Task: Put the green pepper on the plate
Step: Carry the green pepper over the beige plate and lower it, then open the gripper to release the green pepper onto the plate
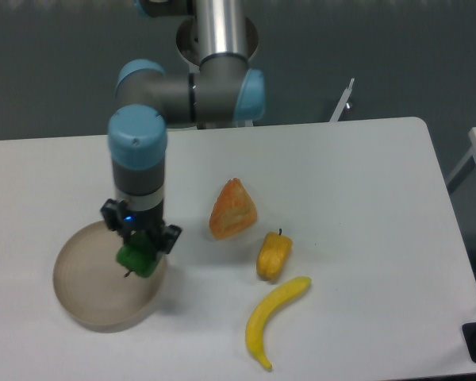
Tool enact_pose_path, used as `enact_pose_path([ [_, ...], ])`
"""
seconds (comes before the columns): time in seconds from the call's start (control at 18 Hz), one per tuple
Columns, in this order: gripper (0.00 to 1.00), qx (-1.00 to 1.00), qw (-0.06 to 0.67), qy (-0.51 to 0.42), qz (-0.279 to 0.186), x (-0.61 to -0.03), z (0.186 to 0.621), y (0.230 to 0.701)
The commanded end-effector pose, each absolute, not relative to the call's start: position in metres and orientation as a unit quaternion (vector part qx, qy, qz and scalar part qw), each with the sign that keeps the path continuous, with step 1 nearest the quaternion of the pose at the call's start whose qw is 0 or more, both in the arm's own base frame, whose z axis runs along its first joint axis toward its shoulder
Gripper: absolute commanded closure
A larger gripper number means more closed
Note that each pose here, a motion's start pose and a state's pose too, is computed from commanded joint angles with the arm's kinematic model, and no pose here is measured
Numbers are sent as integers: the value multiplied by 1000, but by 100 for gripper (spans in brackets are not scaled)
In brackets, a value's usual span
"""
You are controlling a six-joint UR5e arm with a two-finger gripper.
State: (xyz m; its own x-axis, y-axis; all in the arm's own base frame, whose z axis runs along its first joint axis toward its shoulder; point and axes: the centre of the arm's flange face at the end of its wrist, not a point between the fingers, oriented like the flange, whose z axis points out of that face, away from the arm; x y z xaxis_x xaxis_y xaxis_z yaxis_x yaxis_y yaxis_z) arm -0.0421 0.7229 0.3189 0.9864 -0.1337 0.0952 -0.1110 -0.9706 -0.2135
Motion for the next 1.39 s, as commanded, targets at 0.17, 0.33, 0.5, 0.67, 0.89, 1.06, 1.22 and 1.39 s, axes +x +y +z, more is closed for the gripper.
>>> enact_pose_path([
  [0.17,67,-990,102,81,-54,-23,300,728],
  [0.33,67,-986,101,120,-52,-16,295,725],
  [0.5,67,-982,95,156,-52,-11,285,725],
  [0.67,67,-982,92,159,-54,-11,281,723],
  [0.89,67,-982,90,159,-55,-11,278,724],
  [1.06,67,-982,90,159,-56,-11,277,724],
  [1.22,67,-982,88,159,-56,-11,277,723],
  [1.39,66,-982,87,158,-57,-11,276,723],
])
